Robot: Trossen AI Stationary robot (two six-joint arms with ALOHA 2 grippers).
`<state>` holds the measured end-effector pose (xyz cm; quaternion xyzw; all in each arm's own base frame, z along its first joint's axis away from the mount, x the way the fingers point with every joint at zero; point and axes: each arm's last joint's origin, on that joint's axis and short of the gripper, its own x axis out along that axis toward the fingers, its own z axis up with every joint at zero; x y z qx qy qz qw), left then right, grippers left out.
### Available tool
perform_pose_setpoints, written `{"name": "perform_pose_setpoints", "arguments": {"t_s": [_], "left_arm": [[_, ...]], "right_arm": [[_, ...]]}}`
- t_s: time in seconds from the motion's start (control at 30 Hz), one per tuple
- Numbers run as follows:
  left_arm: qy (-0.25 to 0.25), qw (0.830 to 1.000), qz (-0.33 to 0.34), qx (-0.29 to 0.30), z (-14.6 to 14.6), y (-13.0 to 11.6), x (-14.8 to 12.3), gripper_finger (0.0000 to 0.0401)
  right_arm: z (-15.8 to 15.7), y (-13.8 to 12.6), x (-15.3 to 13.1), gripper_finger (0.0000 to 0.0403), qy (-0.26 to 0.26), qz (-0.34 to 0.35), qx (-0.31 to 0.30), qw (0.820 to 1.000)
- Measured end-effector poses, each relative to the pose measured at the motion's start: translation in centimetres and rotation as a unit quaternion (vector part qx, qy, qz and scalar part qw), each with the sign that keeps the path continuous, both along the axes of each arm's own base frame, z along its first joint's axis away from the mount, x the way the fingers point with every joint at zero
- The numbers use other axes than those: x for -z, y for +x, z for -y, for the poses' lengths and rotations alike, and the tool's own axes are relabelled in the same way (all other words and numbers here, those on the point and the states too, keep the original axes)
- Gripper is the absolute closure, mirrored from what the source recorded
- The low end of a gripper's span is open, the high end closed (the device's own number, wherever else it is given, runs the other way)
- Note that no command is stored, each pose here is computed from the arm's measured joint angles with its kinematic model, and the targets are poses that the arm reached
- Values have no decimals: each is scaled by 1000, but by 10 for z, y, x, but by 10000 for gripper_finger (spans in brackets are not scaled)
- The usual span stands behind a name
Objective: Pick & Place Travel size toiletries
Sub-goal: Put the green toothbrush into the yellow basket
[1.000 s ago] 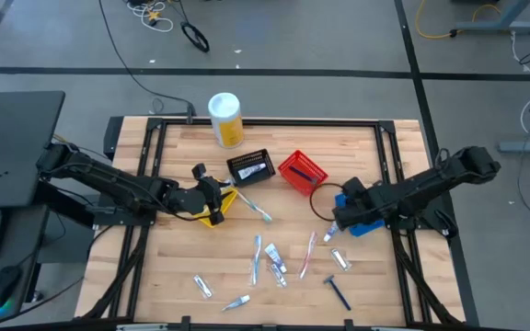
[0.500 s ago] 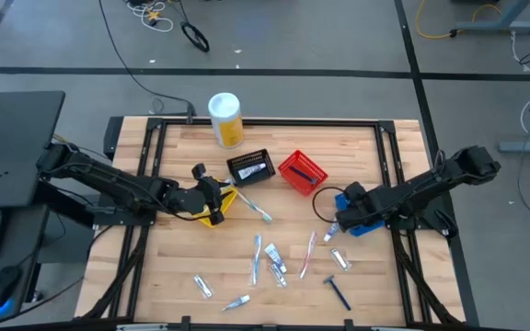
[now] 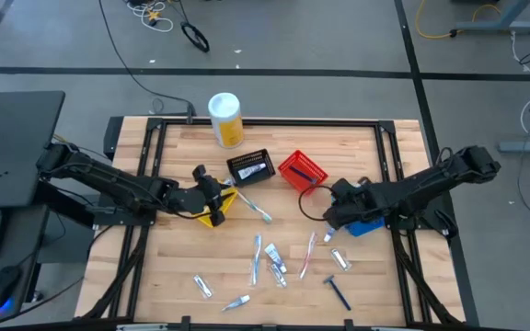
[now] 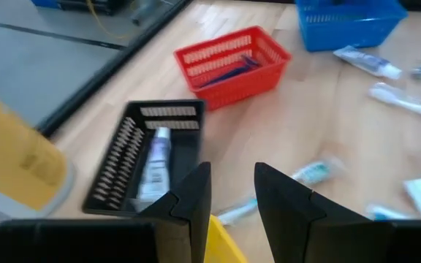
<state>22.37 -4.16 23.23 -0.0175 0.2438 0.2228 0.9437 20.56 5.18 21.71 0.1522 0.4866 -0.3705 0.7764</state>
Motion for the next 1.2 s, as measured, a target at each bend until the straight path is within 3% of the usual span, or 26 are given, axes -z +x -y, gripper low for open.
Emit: {"name": "perform_pose_setpoints", "arguments": {"t_s": [0.2, 0.47, 0.7, 0.93, 1.1, 1.2], "left_arm": [[-61, 996, 30, 62, 5, 5, -5, 287], [-134, 980, 80, 125, 14, 20, -6, 287], [-176, 968, 50, 170, 28, 46, 10, 287], [-138, 963, 21, 231, 42, 81, -28, 287], [-34, 972, -72, 220, 47, 98, -53, 287], [34, 959, -122, 252, 50, 112, -50, 287]], "right_arm": [[-3, 21, 3, 282, -53, 85, -88, 991], [-5, 38, 17, 281, -29, 186, -177, 966], [-5, 37, 27, 281, -28, 193, -212, 958], [3, 44, 21, 281, -136, 156, -318, 925], [16, 49, 16, 281, -195, 152, -313, 917], [21, 50, 16, 281, -190, 154, -298, 923]]}}
